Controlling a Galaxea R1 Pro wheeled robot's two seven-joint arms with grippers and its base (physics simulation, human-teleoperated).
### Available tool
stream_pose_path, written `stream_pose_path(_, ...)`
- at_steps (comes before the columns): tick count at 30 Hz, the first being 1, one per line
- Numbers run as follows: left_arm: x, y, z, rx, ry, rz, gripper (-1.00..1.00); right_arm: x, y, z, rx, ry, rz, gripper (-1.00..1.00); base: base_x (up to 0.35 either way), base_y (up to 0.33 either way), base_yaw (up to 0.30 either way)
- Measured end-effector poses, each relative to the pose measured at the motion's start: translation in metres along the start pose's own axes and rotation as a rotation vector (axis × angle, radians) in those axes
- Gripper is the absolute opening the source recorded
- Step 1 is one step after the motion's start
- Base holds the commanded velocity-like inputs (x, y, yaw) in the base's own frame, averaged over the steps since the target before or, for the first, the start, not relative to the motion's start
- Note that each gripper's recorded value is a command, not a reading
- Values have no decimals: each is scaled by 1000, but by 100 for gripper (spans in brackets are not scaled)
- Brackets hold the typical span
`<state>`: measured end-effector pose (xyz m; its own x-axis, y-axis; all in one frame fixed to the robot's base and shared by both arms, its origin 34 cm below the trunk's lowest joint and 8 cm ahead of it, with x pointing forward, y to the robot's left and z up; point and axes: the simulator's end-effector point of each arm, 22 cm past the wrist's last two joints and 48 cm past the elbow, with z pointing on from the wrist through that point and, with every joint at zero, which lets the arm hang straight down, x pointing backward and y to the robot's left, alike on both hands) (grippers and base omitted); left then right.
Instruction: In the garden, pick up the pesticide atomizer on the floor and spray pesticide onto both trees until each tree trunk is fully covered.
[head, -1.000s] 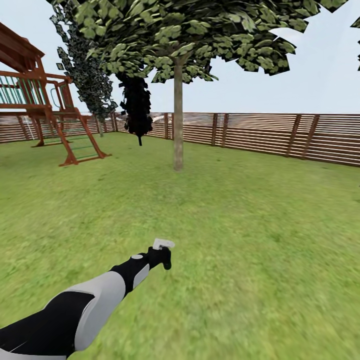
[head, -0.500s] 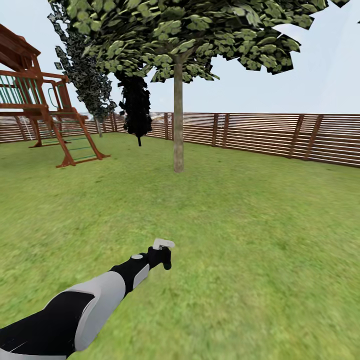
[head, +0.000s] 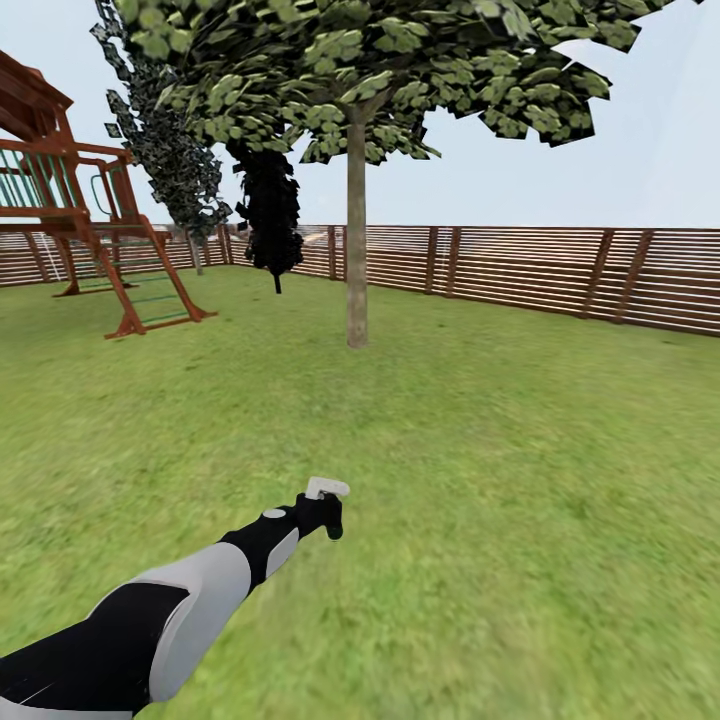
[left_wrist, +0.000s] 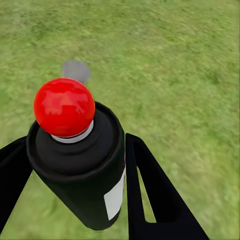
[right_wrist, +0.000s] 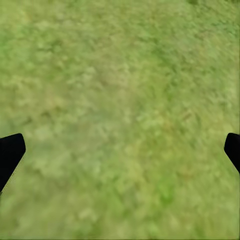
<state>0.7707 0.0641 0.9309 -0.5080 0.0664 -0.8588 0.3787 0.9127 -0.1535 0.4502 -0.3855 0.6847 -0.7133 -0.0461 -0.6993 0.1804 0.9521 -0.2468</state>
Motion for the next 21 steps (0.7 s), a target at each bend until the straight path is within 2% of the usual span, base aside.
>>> stream_pose_path(21, 0, 0, 0, 0, 0, 0, -100, 0, 0, 0, 0, 0, 0, 100, 350, 0, 0)
